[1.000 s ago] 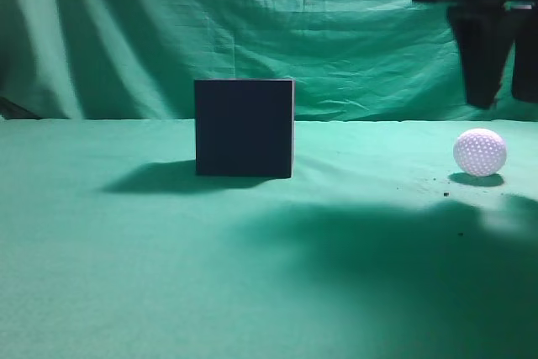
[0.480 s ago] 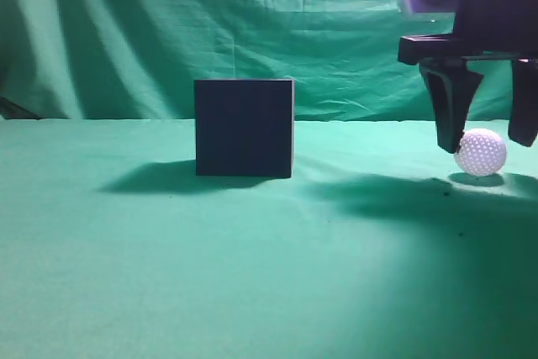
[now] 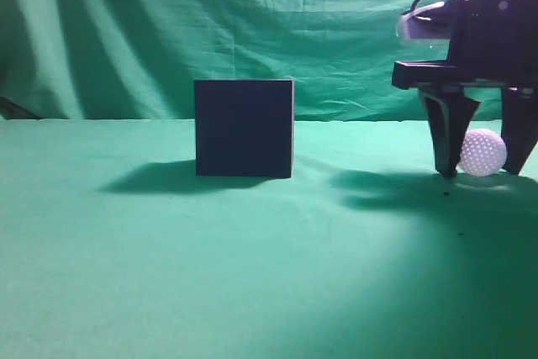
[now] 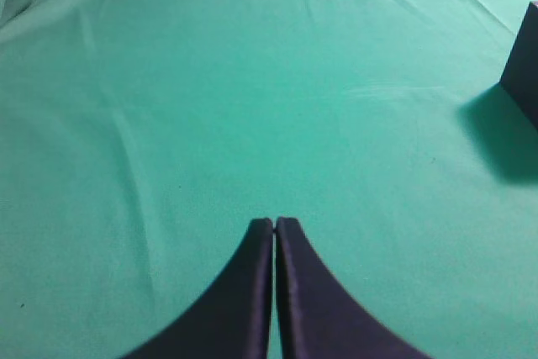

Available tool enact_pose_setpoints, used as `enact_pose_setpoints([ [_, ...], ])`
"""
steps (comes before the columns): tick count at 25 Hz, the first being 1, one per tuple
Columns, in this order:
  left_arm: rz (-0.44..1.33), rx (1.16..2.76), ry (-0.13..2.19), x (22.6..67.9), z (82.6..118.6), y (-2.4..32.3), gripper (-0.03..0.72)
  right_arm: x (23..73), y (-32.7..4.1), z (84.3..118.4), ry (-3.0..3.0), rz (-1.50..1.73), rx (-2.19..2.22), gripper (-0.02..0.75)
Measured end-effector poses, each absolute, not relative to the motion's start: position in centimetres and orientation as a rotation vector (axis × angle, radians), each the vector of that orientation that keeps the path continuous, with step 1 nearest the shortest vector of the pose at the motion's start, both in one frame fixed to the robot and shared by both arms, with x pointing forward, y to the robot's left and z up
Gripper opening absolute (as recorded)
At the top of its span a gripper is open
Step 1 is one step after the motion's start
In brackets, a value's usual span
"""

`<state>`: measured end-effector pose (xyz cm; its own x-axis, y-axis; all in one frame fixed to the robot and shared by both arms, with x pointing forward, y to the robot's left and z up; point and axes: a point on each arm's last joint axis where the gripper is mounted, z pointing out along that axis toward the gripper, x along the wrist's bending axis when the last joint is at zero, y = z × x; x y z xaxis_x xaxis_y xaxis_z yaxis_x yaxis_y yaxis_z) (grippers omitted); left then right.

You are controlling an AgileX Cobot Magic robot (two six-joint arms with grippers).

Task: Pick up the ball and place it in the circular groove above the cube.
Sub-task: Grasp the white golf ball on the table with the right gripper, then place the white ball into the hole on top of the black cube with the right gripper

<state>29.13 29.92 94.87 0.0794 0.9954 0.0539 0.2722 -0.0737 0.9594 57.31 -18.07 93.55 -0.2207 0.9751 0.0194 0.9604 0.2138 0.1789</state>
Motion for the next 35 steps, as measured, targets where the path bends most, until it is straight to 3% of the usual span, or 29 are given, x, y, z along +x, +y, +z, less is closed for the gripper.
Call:
enact_pose_setpoints([
  [2, 1.058, 1.494, 1.324, 29.1, 94.9, 29.9, 0.000, 57.3, -18.0, 93.5, 2.372, 0.233, 1.902, 0.363],
  [4, 1.058, 1.494, 1.324, 29.1, 94.9, 29.9, 0.000, 57.3, -18.0, 93.5, 2.373, 0.236, 1.899, 0.301],
  [8, 1.058, 1.494, 1.324, 29.1, 94.9, 29.9, 0.000, 57.5, -17.8, 94.4, 2.362, 0.273, 1.909, 0.312],
  [12, 1.058, 1.494, 1.324, 29.1, 94.9, 29.9, 0.000, 58.1, -16.9, 99.3, 2.347, 0.489, 1.843, 0.312],
  [18, 1.058, 1.494, 1.324, 29.1, 94.9, 29.9, 0.000, 57.1, -10.9, 106.0, 2.457, 0.807, 1.601, 0.312],
  [25, 1.058, 1.494, 1.324, 29.1, 94.9, 29.9, 0.000, 56.2, -3.7, 105.1, 2.645, 0.806, 1.331, 0.312],
  [35, 1.058, 1.494, 1.324, 29.1, 94.9, 29.9, 0.000, 58.0, -2.3, 101.9, 2.686, 0.682, 1.246, 0.312],
])
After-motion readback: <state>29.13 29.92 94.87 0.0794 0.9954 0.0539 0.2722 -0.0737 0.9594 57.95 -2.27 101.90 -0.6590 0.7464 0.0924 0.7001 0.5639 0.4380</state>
